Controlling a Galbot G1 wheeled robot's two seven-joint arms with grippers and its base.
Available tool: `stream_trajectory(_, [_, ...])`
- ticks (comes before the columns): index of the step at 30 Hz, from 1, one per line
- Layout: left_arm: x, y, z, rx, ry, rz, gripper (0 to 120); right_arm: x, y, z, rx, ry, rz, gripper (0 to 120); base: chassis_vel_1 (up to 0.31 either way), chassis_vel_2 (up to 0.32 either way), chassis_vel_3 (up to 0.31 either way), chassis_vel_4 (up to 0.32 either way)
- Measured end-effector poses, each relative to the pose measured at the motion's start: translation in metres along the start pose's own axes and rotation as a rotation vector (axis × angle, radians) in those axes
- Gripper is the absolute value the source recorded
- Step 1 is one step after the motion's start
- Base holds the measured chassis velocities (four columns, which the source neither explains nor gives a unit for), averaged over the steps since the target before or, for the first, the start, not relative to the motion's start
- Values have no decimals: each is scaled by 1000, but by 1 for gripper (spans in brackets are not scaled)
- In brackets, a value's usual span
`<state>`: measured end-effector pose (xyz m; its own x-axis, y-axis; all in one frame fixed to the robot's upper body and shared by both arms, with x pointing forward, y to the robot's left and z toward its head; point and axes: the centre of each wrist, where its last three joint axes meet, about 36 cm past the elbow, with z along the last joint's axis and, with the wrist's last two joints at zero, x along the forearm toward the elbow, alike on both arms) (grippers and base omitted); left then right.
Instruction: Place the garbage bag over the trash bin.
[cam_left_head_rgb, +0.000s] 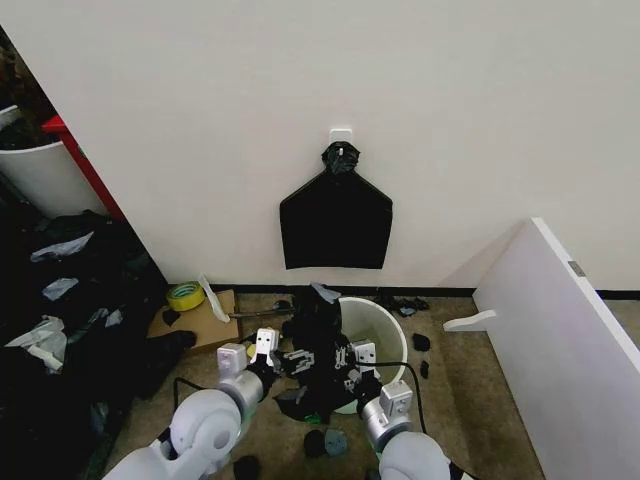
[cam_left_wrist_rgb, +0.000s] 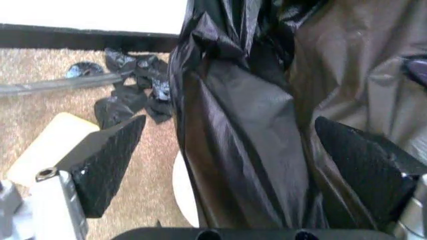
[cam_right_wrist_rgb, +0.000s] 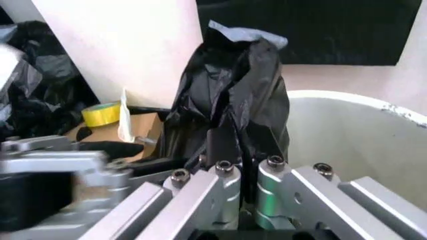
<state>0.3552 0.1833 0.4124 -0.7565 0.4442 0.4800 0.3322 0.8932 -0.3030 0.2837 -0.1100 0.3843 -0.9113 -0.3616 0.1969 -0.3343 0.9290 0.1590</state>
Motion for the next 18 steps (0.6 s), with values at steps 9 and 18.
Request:
stream_trajectory(9, [-25, -5, -2, -46, 28, -25, 100, 1, 5, -1, -16, -39, -30, 0, 0, 0, 0, 0])
stream_trajectory(18, [-37, -7, 4, -59, 67, -55, 72, -1, 3, -3, -22, -76, -47, 0, 0, 0, 0, 0])
